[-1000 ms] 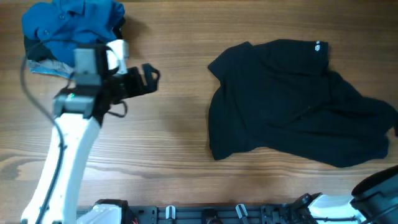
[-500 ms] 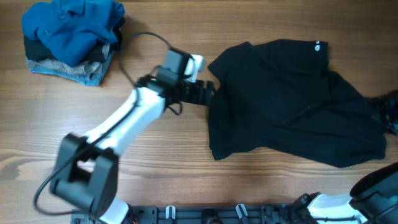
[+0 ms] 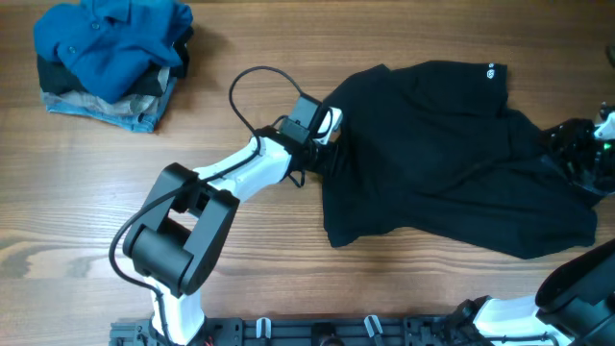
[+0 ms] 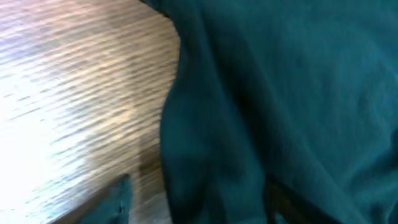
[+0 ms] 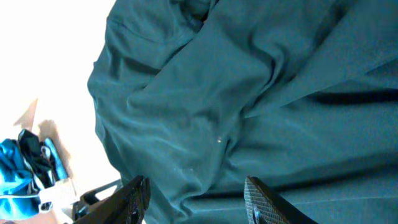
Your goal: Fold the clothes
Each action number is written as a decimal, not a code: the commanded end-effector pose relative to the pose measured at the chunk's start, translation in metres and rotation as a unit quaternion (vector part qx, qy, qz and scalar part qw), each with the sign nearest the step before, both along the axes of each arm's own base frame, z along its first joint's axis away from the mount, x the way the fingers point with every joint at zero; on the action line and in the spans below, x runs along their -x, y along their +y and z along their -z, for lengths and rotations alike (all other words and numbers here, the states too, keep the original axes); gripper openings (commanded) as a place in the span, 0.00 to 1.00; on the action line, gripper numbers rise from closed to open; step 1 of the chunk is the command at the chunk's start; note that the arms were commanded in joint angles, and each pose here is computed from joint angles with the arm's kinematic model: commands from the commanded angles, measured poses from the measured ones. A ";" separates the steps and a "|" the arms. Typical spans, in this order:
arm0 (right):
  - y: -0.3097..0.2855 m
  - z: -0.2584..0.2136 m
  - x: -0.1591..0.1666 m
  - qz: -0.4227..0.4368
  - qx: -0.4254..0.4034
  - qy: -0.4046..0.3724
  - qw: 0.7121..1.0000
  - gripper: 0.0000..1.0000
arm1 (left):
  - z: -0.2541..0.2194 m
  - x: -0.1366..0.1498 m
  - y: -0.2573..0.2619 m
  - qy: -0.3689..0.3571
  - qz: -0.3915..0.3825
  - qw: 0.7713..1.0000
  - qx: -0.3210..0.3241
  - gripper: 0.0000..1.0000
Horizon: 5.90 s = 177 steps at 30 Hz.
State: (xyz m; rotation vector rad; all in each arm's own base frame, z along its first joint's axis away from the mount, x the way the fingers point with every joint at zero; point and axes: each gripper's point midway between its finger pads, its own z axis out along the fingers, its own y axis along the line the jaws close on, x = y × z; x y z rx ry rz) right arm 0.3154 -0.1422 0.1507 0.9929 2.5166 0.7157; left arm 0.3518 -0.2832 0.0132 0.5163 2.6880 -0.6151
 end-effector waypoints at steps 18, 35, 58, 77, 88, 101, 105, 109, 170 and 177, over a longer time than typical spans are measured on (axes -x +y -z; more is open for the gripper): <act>0.002 -0.002 0.010 0.007 0.007 0.020 1.000 0.53 | 0.010 -0.031 0.150 0.027 -0.201 0.964 -0.173 0.04; 0.007 0.057 0.049 0.058 0.034 0.159 0.985 0.56 | -0.071 -0.004 0.262 0.055 -0.320 0.932 -0.163 0.08; 0.038 0.151 0.034 0.062 0.017 0.043 0.997 0.17 | -0.114 -0.030 0.220 -0.008 -0.282 0.959 -0.033 0.62; -0.107 -0.028 -0.051 0.165 0.120 -0.164 0.965 0.85 | -0.119 -0.034 0.131 -0.084 -0.122 0.988 -0.030 0.80; -0.026 0.024 0.036 0.143 0.006 0.076 0.987 0.75 | -0.042 -0.057 0.096 -0.066 -0.076 0.994 -0.047 0.64; -0.030 0.106 0.139 0.231 0.108 0.316 0.914 0.82 | 0.023 -0.053 0.135 -0.009 -0.143 0.979 -0.141 0.22; -0.023 0.124 0.147 0.244 0.094 0.319 0.911 0.75 | 0.025 -0.049 0.142 0.004 -0.147 0.978 -0.148 0.24; -0.017 0.132 0.154 0.243 0.089 0.330 0.908 0.73 | 0.026 -0.046 0.143 0.010 -0.146 0.978 -0.151 0.25; -0.020 0.004 0.023 0.035 0.000 -0.040 0.999 0.69 | 0.048 -0.019 0.101 0.037 -0.098 0.983 -0.149 0.07; -0.017 0.006 0.026 0.037 -0.005 -0.027 0.999 0.68 | 0.058 -0.022 0.221 0.085 -0.282 0.921 -0.256 0.04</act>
